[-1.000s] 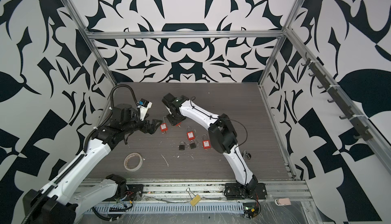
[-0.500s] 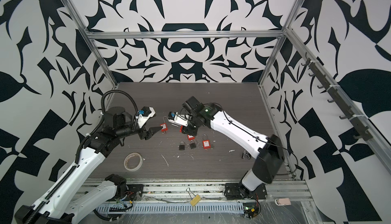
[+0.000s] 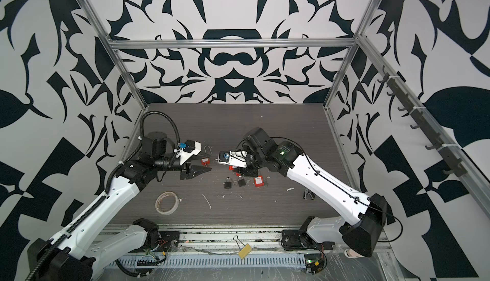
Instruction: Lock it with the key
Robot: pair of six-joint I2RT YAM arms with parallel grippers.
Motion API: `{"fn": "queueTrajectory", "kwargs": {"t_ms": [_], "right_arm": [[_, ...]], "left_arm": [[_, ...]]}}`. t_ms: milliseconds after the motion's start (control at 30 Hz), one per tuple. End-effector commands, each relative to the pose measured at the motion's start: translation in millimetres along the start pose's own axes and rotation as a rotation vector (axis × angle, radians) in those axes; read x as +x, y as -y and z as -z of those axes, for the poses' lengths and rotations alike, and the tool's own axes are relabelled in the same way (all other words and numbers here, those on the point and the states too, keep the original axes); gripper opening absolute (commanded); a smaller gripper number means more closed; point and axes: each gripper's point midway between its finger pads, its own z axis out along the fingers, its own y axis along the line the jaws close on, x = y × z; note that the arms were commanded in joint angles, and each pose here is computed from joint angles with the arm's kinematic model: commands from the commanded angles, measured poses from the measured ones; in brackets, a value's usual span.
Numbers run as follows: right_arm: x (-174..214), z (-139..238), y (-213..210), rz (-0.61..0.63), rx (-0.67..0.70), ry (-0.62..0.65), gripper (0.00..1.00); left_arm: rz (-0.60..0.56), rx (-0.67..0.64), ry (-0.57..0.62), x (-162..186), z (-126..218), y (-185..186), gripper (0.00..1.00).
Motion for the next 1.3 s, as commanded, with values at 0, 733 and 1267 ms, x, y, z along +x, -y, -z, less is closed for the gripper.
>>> {"fn": "queueTrajectory", "kwargs": {"t_ms": [0,733,1267], "right_arm": [[-15,12,4,0.045,0.033,0.044,0.15],[-18,10,2,0.075,0.016,0.011,0.16],[-18,28,-18,-0.038,-0.138,-0.062,0.66]], "left_arm": [[-0.029,0.054,0.024,-9,-4,8,0.47],[-0.105,-0.033,-0.064,7,-31,5,0.11],[-0.023,0.054,0.051,-1,-31,26,0.0]]}}
